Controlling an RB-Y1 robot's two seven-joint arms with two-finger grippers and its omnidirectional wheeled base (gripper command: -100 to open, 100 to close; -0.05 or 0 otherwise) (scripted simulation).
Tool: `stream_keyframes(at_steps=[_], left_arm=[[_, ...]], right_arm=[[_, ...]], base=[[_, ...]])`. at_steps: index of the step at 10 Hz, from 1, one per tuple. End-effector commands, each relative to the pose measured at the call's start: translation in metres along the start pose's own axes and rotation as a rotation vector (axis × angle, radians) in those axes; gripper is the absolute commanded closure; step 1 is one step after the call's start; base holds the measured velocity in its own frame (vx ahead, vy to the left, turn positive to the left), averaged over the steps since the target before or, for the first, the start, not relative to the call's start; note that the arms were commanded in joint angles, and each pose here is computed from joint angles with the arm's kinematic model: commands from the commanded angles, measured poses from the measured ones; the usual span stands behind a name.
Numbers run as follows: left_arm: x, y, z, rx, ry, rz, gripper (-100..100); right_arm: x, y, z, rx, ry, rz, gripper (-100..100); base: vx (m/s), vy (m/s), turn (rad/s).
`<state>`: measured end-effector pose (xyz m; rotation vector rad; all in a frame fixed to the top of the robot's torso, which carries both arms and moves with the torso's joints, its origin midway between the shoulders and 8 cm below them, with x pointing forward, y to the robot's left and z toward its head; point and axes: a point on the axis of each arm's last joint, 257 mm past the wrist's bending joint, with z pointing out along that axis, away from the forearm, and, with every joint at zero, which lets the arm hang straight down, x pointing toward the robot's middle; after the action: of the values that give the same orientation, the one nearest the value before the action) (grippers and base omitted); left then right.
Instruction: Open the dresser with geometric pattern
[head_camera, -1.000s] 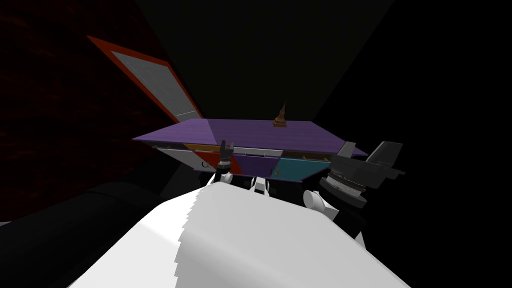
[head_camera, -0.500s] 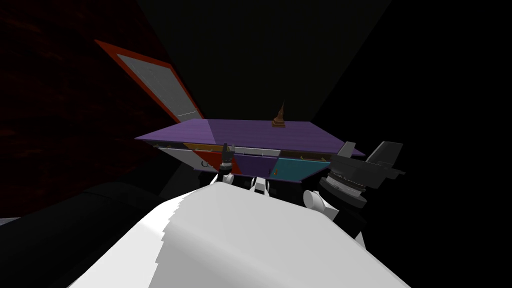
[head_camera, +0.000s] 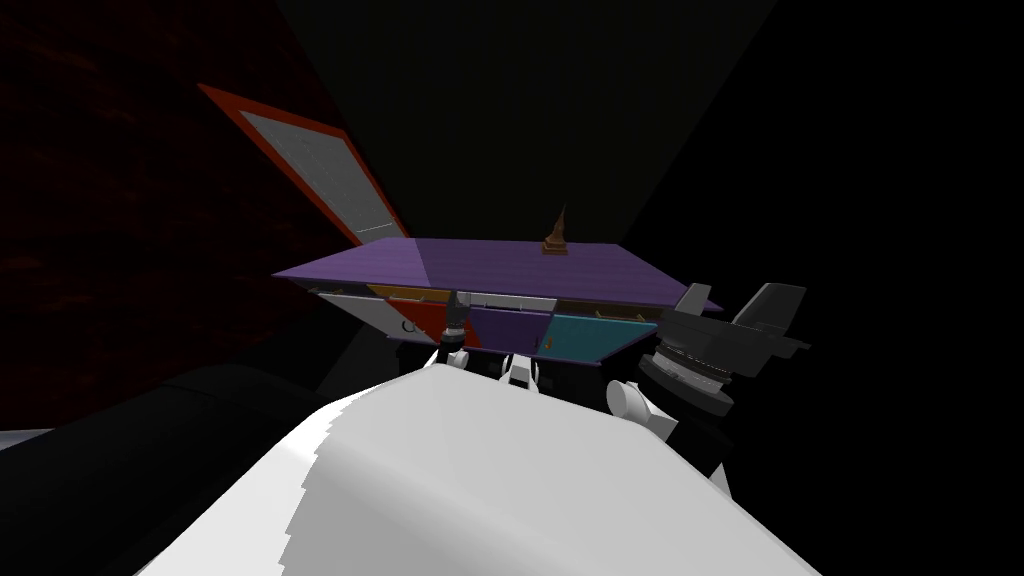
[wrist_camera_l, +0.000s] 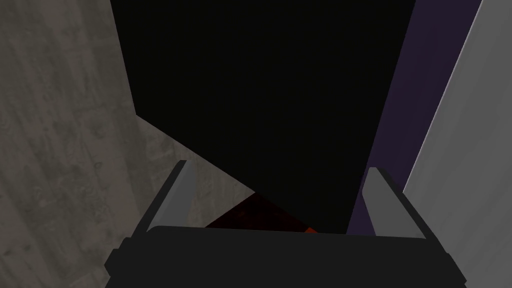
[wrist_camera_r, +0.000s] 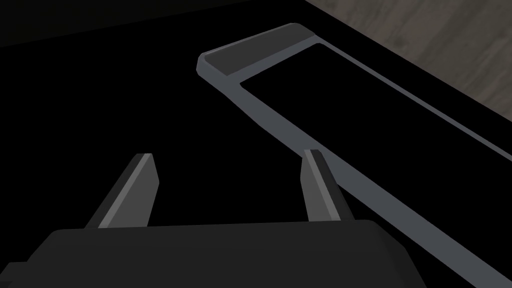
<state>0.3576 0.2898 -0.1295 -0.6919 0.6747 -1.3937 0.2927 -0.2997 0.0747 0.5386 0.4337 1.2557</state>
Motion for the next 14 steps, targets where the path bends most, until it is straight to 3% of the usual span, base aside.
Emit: stream_keyframes(at_steps=[1,7,14], left_arm=[[-0.001,0.014,-0.01,-0.024,0.009,0.002,-100],[-0.002,0.032,-0.025,-0.042,0.021,0.006,-100],[0.002,0.068,-0.061,-0.097,0.011,-0.01,-100]], right_arm=[[0.0,0.0,0.0,0.0,0.0,0.0,0],[0.0,0.0,0.0,0.0,0.0,0.0,0],[0.0,0.0,0.0,0.0,0.0,0.0,0]], base=[[0.008,-0.027,0.018],[-0.002,-0.033,0.008],[0.001,-0.056,0.009]])
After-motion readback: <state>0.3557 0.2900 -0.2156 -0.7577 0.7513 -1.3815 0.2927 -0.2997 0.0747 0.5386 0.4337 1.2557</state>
